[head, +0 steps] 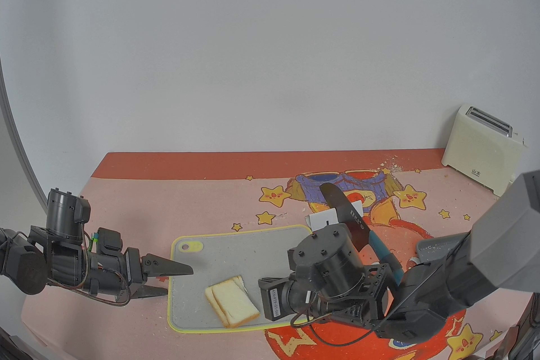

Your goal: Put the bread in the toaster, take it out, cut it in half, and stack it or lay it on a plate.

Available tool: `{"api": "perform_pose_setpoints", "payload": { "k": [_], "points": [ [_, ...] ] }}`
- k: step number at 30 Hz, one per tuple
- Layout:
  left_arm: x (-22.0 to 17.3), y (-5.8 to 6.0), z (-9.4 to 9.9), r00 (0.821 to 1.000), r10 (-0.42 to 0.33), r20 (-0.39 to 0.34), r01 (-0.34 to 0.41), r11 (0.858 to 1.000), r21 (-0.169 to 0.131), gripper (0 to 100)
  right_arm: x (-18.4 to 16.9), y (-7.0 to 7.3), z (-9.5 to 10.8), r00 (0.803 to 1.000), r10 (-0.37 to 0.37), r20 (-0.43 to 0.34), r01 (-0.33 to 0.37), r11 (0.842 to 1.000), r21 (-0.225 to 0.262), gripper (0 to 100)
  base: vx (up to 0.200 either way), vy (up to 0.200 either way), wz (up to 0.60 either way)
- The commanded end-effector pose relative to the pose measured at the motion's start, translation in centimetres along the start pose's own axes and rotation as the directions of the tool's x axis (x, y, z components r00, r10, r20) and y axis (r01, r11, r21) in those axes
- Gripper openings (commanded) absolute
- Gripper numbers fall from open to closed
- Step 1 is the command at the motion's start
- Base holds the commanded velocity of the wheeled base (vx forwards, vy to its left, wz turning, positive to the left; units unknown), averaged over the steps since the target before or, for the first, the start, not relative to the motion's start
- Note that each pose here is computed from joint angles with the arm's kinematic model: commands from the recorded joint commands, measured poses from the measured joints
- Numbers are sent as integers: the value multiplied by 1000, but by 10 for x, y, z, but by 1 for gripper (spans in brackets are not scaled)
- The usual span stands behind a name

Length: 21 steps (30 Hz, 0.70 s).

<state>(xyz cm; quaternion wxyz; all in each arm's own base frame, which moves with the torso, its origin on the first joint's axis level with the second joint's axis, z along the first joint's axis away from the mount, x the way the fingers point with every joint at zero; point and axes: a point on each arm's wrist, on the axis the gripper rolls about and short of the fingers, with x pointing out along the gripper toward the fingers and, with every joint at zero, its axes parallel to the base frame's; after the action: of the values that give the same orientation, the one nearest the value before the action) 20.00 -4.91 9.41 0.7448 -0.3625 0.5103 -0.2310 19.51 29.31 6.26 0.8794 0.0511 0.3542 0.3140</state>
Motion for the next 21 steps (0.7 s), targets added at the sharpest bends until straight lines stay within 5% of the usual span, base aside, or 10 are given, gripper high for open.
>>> {"api": "perform_pose_setpoints", "payload": {
  "k": [1,21],
  "points": [
    [0,1,-1,1000,3,-8,-3,1000,-9,100,-27,-5,5,1000,-14,-7,14,1000,11,0,0,0,0],
    [5,1,-8,999,8,-42,-8,1000,3,100,-27,16,-23,996,32,-89,-35,999,-34,0,0,0,0]
  ]
}}
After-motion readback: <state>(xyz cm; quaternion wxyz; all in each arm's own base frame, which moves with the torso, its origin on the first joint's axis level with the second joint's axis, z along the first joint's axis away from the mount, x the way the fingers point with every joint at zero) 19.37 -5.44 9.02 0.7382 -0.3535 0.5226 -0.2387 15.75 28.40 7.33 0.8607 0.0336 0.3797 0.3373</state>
